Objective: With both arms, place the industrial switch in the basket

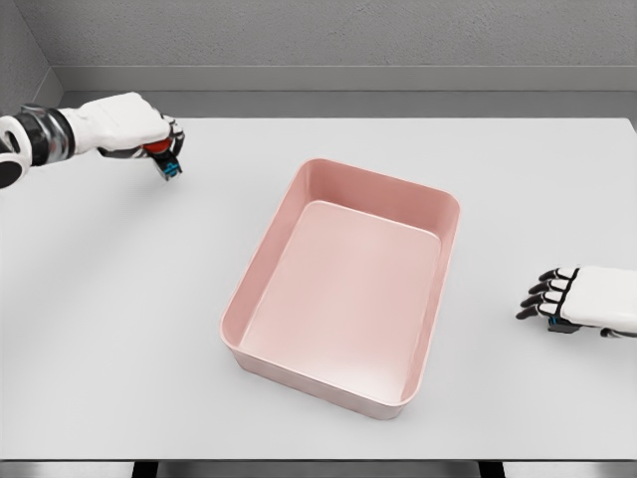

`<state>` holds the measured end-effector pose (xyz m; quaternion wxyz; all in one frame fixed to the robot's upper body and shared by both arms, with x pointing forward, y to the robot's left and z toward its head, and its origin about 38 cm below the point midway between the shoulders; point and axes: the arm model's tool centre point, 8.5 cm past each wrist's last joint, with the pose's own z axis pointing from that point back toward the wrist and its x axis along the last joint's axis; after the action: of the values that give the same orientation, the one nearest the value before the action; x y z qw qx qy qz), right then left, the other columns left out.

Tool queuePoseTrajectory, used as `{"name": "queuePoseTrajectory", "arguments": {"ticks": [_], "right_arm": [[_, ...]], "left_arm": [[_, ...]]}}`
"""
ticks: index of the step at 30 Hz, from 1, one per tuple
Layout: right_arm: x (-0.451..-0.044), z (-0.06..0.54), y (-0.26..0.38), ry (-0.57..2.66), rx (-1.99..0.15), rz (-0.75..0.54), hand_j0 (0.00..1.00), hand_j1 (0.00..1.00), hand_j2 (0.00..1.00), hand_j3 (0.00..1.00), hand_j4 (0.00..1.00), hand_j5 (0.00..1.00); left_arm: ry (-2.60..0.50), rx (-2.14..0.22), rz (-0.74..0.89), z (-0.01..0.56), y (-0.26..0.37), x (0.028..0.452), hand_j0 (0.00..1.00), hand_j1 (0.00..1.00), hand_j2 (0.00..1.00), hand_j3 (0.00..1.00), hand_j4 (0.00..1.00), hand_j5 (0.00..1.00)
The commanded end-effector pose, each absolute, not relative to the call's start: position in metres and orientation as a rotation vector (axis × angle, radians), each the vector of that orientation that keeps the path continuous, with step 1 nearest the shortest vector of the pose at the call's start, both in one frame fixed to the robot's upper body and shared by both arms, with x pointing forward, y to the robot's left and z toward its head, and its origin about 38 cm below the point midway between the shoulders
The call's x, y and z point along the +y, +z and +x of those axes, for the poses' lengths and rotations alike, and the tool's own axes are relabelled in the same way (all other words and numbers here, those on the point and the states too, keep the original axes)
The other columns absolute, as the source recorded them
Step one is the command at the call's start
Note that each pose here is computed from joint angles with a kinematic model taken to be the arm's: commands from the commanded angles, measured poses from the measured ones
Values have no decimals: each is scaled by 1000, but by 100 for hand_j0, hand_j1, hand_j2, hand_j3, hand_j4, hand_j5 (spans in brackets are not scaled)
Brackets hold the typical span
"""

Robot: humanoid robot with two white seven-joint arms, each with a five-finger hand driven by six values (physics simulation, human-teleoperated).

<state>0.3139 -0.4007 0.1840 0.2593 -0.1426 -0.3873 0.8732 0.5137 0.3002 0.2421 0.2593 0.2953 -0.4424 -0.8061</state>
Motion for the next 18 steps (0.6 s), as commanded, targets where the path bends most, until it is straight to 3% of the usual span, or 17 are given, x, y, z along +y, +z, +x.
{"name": "queuePoseTrajectory", "arguments": {"ticks": [1, 6, 18], "right_arm": [[-401, 314, 184, 2364, -1049, -384, 87, 87, 87, 87, 87, 87], [-403, 316, 187, 2359, -1047, -401, 84, 84, 84, 84, 84, 84], [-399, 321, 187, 2372, -1061, -420, 65, 65, 65, 65, 65, 65]], "left_arm": [[-2228, -1293, 730, 504, 253, 295, 35, 35, 35, 35, 35, 35], [-2191, -1431, 682, 494, 286, 294, 35, 35, 35, 35, 35, 35], [-2423, -1767, 511, 423, 334, 192, 35, 35, 35, 35, 35, 35]]}}
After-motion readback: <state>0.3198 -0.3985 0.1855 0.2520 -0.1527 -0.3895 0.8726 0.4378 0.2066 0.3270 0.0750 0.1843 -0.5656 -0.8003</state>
